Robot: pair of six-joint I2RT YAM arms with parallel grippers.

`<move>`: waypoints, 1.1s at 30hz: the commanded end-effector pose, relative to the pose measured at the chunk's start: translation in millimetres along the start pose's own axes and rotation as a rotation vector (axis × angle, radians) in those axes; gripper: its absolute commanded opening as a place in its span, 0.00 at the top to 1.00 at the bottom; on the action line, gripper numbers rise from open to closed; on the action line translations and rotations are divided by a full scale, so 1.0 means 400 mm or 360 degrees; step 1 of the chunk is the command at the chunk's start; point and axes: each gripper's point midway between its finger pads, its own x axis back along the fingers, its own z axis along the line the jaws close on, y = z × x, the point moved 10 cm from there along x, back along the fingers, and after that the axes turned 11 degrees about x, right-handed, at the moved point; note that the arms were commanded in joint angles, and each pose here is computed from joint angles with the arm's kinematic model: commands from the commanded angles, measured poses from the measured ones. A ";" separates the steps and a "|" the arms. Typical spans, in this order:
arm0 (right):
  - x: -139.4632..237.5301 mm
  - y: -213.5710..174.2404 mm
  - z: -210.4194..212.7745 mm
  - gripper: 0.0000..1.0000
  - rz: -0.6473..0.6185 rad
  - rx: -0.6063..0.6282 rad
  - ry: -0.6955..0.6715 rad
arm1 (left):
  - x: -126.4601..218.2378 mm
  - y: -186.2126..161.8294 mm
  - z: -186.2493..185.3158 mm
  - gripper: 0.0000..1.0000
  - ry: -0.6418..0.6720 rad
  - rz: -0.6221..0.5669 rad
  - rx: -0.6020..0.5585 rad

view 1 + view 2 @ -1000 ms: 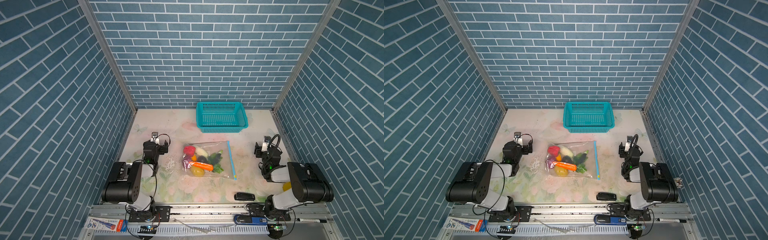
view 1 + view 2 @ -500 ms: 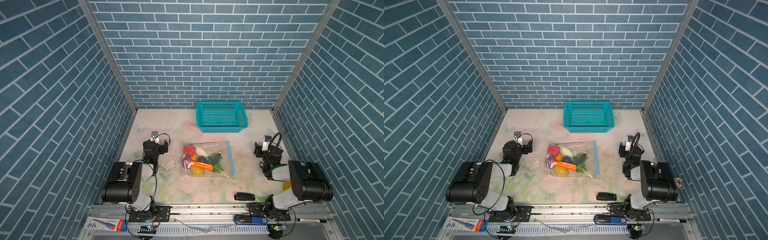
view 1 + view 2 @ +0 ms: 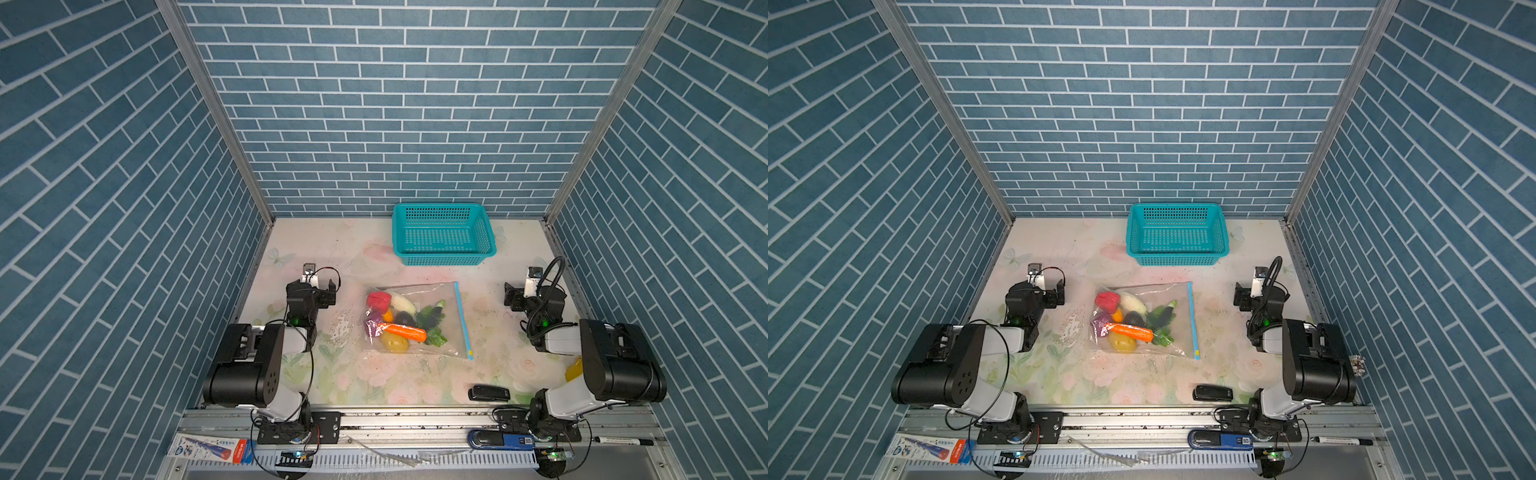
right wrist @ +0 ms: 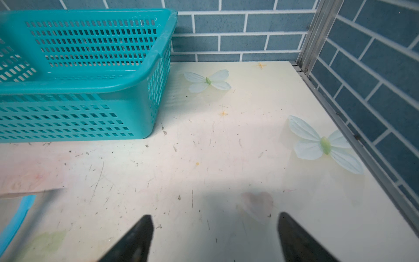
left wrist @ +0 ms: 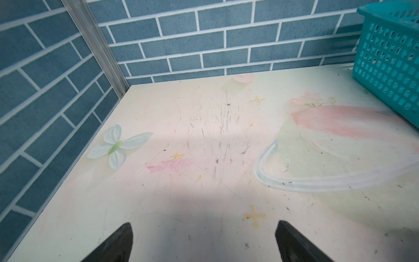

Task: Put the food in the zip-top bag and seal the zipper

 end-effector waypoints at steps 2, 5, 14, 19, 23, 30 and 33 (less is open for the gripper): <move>-0.014 0.018 -0.007 0.01 -0.0025 -0.0026 0.0023 | -0.008 0.005 -0.002 0.01 0.0007 0.0007 0.0003; -0.012 0.017 -0.007 0.01 -0.0025 -0.0023 0.0009 | -0.008 0.006 -0.001 0.01 0.0007 0.0005 0.0004; -0.013 0.017 -0.008 0.01 -0.0021 -0.0023 0.0003 | -0.008 0.006 -0.001 0.01 0.0007 0.0005 0.0004; -0.015 0.017 -0.007 0.01 -0.0018 -0.0024 0.0013 | -0.008 0.006 0.000 0.01 0.0008 0.0007 0.0003; -0.023 0.019 -0.010 0.01 0.0007 -0.0041 0.0034 | -0.008 0.007 -0.001 0.01 0.0007 0.0004 0.0001; -0.023 0.019 -0.011 0.01 0.0009 -0.0043 0.0035 | -0.008 0.006 -0.001 0.01 0.0007 0.0005 0.0001; -0.023 0.019 -0.011 0.01 0.0009 -0.0044 0.0036 | -0.008 0.006 -0.001 0.01 0.0008 0.0005 0.0004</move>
